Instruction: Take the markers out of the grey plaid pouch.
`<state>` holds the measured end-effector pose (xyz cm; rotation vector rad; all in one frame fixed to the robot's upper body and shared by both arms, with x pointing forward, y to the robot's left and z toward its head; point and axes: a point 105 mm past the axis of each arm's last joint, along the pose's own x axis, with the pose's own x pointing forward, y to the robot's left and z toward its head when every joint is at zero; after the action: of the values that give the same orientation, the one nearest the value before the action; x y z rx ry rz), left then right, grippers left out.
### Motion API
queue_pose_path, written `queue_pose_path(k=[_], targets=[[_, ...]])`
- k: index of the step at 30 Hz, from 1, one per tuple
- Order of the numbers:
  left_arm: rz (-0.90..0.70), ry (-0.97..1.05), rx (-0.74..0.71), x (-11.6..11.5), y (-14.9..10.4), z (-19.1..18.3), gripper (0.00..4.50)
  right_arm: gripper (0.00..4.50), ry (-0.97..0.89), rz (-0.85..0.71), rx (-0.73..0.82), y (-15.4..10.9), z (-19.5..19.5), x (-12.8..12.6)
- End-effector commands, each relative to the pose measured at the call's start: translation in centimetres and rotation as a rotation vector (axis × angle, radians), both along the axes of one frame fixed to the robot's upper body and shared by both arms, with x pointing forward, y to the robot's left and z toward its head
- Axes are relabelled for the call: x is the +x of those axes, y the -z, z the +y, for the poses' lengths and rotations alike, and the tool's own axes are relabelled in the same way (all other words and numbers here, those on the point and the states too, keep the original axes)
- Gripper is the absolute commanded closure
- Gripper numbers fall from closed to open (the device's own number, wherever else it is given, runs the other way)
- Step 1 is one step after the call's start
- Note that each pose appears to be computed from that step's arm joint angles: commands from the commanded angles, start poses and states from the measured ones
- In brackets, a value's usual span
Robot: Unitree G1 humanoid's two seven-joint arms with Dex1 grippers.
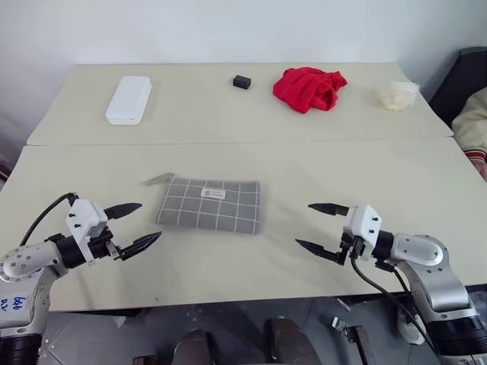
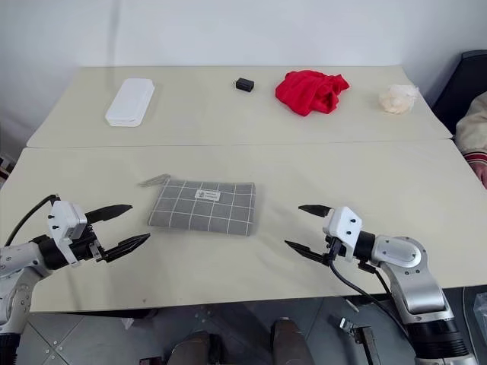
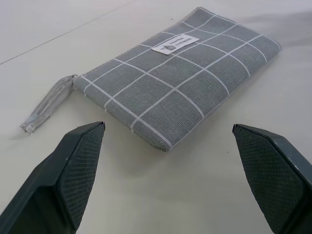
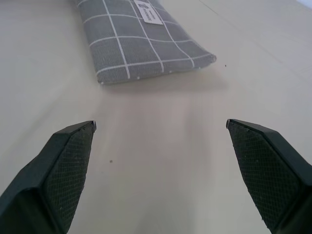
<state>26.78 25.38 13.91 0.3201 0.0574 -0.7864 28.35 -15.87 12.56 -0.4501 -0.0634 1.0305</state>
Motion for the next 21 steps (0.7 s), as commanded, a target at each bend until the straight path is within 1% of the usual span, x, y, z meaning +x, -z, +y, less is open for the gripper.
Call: queue_pose_path(k=[1,4,7,10,13,16,17,18,19,21], targets=[[-0.038,-0.033,-0.013,0.1,-0.5,0.3,0.04,0.00,-0.003,-0.058,0.001,-1.2,-0.1,0.2],[-0.022,-0.037,-0.054,0.0,-0.7,0.6,0.04,0.00,-0.033,-0.065,0.025,-1.7,0.8,0.0],[0.111,-0.093,-0.153,0.0,-0.5,2.4,0.00,0.61,-0.064,-0.093,0.115,-3.9,2.3,0.1],[0.151,-0.130,-0.221,0.3,-1.2,4.0,0.00,1.58,-0.100,-0.115,0.116,-4.8,3.3,0.1],[0.194,-0.113,-0.283,0.6,-1.9,4.5,0.00,2.59,-0.130,-0.115,0.128,-5.2,4.3,0.1],[0.287,-0.080,-0.322,0.6,-1.6,4.5,0.00,3.58,-0.149,-0.117,0.133,-5.4,5.5,0.3],[0.332,-0.080,-0.326,0.7,-1.1,4.6,0.00,3.95,-0.156,-0.124,0.132,-5.5,6.1,0.5],[0.378,-0.088,-0.323,0.8,-0.5,4.7,0.00,4.23,-0.158,-0.131,0.127,-5.5,6.8,0.8],[0.415,-0.113,-0.334,1.3,0.0,4.9,0.00,4.47,-0.156,-0.140,0.126,-5.6,7.6,1.2],[0.487,-0.149,-0.343,2.0,0.9,4.9,0.00,4.47,-0.153,-0.152,0.117,-5.6,8.9,1.9]])
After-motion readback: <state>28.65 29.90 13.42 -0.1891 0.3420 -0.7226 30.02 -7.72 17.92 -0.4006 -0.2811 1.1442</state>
